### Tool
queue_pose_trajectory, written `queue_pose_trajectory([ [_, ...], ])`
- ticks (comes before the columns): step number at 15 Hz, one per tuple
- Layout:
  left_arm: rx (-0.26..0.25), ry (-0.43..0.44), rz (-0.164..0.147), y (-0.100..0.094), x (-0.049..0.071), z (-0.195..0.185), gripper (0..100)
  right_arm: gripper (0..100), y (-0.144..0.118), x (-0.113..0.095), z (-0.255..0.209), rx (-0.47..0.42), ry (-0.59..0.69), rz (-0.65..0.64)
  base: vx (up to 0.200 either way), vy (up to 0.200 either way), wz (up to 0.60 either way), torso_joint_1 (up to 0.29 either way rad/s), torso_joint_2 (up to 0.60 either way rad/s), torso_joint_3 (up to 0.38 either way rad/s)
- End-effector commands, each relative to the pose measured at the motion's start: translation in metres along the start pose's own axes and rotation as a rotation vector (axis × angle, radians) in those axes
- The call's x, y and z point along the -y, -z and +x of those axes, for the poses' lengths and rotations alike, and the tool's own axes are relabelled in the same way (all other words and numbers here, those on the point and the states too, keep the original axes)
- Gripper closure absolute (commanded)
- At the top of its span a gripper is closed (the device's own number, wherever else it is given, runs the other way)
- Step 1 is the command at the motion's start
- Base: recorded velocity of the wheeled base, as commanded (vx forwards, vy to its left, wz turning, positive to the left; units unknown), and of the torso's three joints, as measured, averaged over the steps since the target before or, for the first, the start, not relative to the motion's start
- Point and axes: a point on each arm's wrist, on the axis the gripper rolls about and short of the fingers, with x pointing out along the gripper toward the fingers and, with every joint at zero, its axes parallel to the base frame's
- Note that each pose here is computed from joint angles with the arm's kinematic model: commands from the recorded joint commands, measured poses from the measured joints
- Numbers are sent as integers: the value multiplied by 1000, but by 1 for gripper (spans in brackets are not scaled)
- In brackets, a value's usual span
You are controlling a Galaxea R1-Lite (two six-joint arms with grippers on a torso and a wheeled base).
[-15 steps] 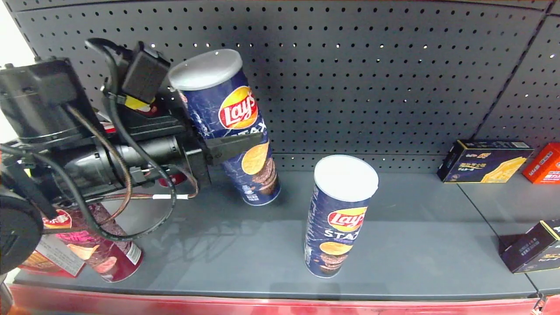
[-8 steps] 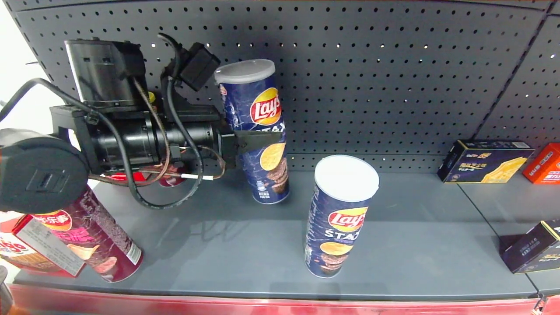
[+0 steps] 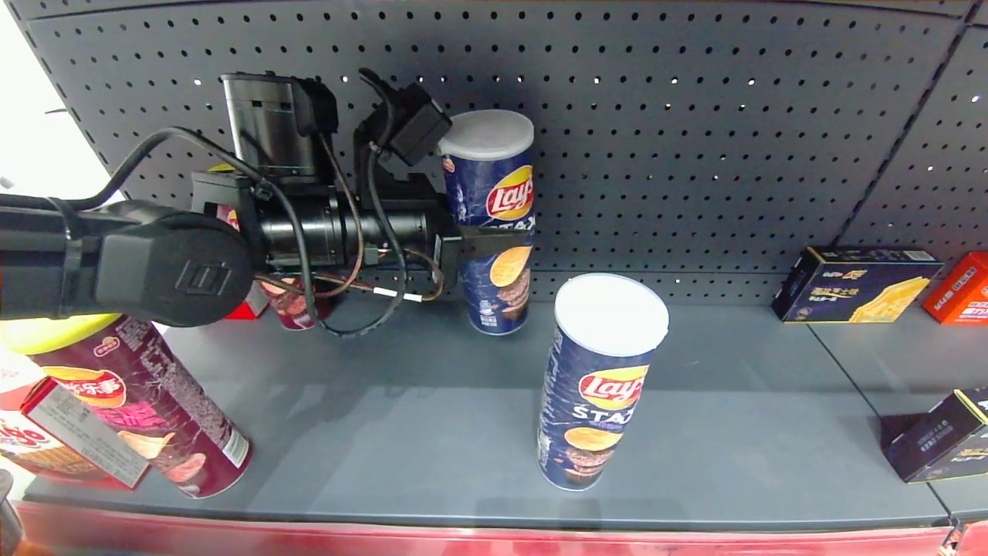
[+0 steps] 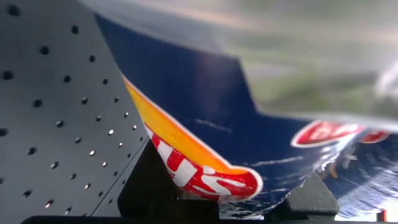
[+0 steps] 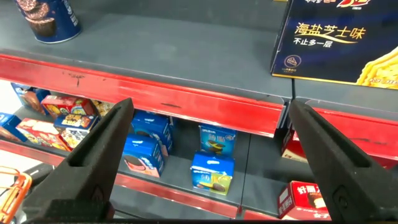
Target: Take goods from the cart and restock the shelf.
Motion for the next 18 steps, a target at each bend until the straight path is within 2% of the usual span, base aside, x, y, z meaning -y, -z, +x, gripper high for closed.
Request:
queue_pose_trajectory([
  [1, -11, 18, -10, 10, -6, 12, 100, 0, 0, 0, 0, -2, 0, 0, 0, 0, 0, 0, 0, 0],
  [3, -8, 22, -7, 11, -9, 17, 100, 0, 0, 0, 0, -2, -2, 0, 0, 0, 0, 0, 0, 0],
  [5, -9, 35, 20, 13, -10, 26, 100, 0, 0, 0, 0, -2, 0, 0, 0, 0, 0, 0, 0, 0],
  [7, -23, 108, 29, 15, -12, 30, 100, 0, 0, 0, 0, -2, 0, 0, 0, 0, 0, 0, 0, 0],
  [9, -33, 126, 41, 15, -15, 34, 100, 0, 0, 0, 0, -2, 0, 0, 0, 0, 0, 0, 0, 0],
  [11, -22, 130, 49, 13, -19, 38, 100, 0, 0, 0, 0, -2, 0, 0, 0, 0, 0, 0, 0, 0],
  [13, -33, 145, 32, 14, -23, 40, 100, 0, 0, 0, 0, -2, 0, 0, 0, 0, 0, 0, 0, 0],
  [15, -58, 164, 1, 14, -29, 41, 100, 0, 0, 0, 0, -2, 0, 0, 0, 0, 0, 0, 0, 0],
  [18, -52, 175, -1, 13, -34, 43, 100, 0, 0, 0, 0, -2, 0, 0, 0, 0, 0, 0, 0, 0],
])
